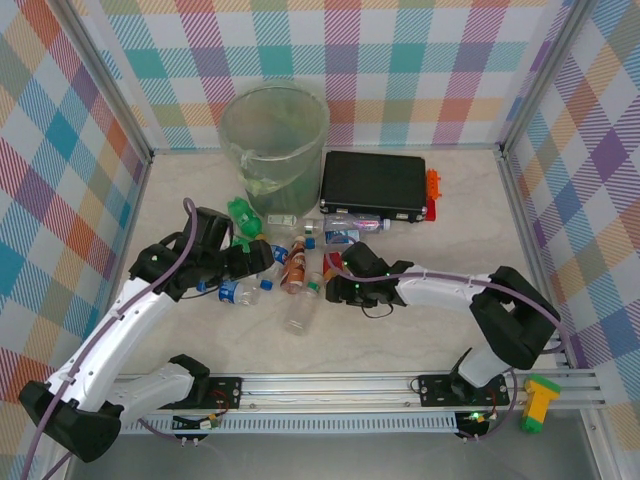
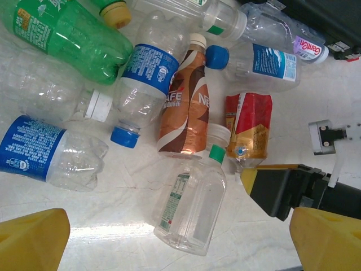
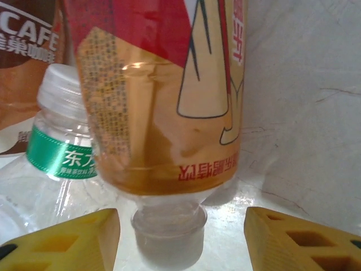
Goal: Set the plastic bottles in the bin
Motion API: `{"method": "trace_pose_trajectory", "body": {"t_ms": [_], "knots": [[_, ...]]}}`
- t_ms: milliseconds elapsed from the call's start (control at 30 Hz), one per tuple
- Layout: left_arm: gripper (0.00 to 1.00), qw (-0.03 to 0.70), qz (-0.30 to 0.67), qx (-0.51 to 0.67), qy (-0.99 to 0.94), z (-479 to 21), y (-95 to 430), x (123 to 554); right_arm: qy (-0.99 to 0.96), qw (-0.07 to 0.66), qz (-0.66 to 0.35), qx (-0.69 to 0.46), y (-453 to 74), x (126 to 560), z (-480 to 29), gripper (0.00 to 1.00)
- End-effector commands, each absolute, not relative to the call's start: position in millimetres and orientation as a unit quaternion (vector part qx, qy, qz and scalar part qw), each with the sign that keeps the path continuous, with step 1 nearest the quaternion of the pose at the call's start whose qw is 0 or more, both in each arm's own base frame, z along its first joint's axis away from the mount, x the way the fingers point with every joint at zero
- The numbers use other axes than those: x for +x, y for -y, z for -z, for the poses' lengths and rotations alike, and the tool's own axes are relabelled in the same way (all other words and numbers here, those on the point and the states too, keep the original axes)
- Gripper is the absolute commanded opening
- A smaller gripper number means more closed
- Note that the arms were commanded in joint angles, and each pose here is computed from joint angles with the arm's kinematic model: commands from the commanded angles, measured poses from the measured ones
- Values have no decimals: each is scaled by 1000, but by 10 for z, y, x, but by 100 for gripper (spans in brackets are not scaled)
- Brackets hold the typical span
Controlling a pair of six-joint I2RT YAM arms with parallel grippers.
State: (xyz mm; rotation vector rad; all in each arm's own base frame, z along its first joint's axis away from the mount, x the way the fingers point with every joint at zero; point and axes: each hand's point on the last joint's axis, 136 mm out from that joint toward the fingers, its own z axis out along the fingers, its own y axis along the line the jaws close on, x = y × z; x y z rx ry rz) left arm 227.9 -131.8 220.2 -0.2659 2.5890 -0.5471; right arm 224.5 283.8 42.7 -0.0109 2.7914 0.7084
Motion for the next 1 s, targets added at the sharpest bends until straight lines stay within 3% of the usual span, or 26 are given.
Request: {"method": "trace_pose_trajectory", "body": {"t_ms": [0,200,400,667,967], "knots": [[100,239,203,-88,-945,-2295,1312,2196,-959,129,-253,-2,-2896,2236,-361,51],[100,241,195,-94,-946,-2326,1240,2126,-961,133,-244,-11,-2906,2259,-292,47],[99,246,196,-103,-944,-2357,1220,2120,-960,147,-235,-28,-2864,2238,-387,29],[99,259,188,-108,-941,-2385,1212,2216,-957,193,-212,-41,-2640,2222,-746,29],[99,324,159,-141,-922,-2629,1044,2407,-923,322,-199,-74,-2411,2409,-1658,28]]}}
